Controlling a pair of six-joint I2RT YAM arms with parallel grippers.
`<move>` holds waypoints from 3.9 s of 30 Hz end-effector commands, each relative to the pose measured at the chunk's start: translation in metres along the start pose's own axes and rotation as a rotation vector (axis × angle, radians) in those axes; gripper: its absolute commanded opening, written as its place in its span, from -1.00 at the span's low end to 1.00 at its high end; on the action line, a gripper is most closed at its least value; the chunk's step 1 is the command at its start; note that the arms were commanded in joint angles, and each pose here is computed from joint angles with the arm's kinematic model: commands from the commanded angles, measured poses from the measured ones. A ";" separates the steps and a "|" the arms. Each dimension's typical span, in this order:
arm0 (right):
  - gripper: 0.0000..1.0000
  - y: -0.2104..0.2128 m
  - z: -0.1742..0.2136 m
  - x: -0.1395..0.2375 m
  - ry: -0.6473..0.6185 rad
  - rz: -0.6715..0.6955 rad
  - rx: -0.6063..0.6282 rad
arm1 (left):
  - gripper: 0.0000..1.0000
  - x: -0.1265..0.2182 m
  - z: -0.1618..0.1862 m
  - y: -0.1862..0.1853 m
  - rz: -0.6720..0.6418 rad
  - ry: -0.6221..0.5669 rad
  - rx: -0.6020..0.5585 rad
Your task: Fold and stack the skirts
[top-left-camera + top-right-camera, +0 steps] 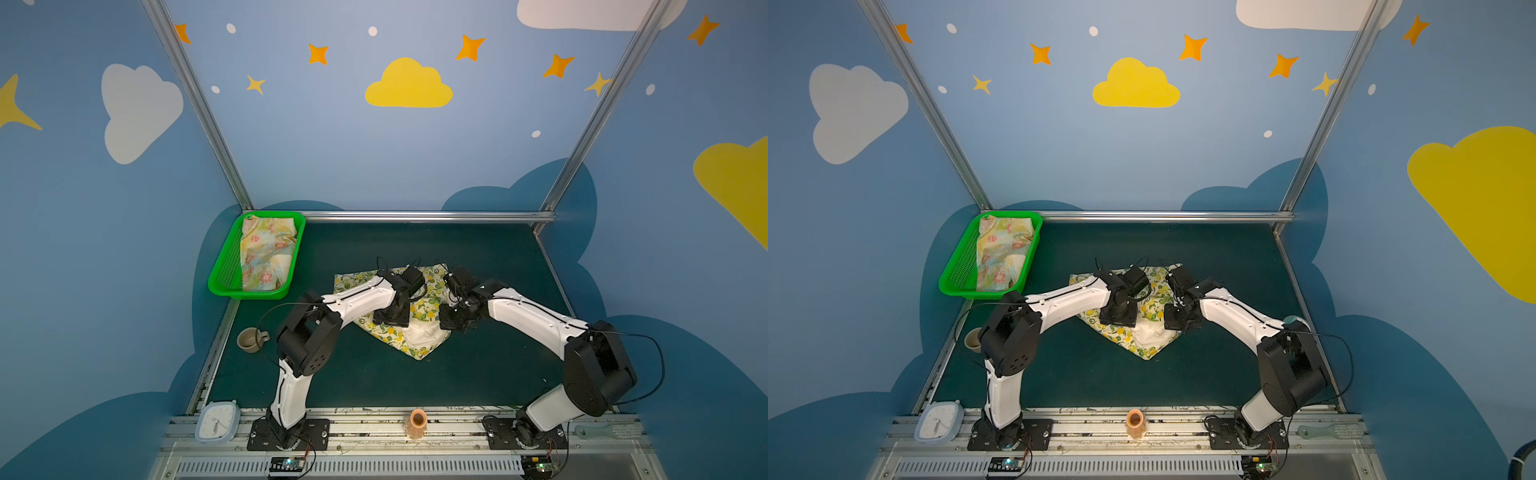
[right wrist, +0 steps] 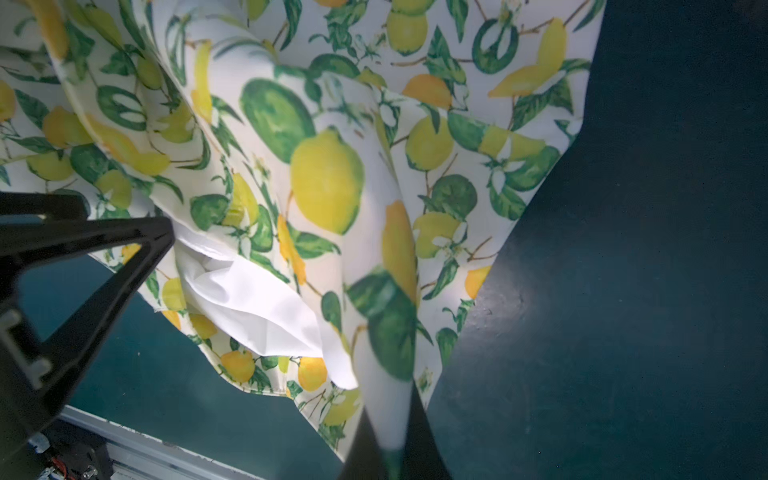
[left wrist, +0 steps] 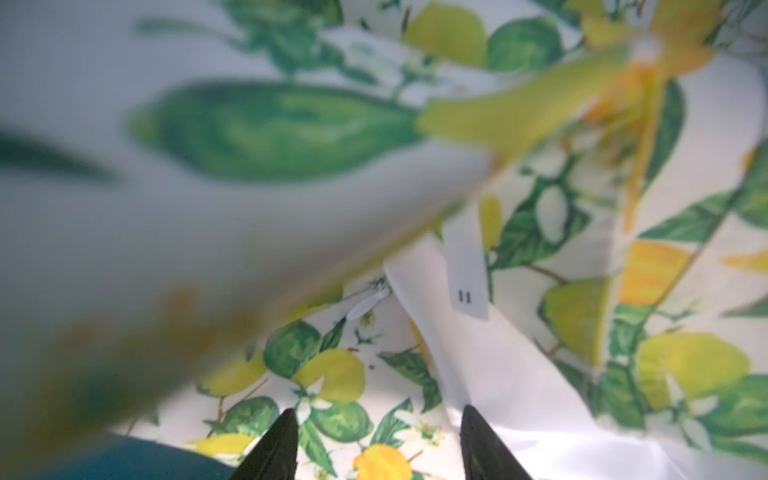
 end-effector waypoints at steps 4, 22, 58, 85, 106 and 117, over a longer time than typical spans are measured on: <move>-1.00 0.001 0.001 0.000 0.007 -0.023 0.012 | 0.24 0.000 0.008 -0.007 0.022 0.001 0.002; -1.00 0.000 0.002 0.005 0.002 -0.021 0.009 | 0.19 -0.020 0.012 0.003 -0.088 0.037 0.006; -1.00 0.000 0.004 0.006 0.007 -0.019 0.008 | -0.28 0.002 0.034 0.057 -0.163 -0.070 0.160; -1.00 0.028 -0.110 0.115 -0.260 -0.252 0.004 | -0.92 0.155 -0.062 0.136 -0.071 -0.449 0.323; -1.00 0.008 -0.092 0.108 -0.406 -0.338 0.058 | -0.92 0.143 -0.011 0.149 0.094 -0.601 0.473; -0.12 -0.008 0.008 0.035 -0.177 -0.267 0.003 | 0.24 0.059 0.094 0.102 0.087 -0.325 0.407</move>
Point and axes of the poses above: each gripper's point midway between its finger pads, its own x axis back along the fingers, its own y axis along the line the jaws close on, z = x × y, the point moved 5 cm from there along x, back along the fingers, and after that the axes turned 11 degrees about -x, right-handed, at the moved point
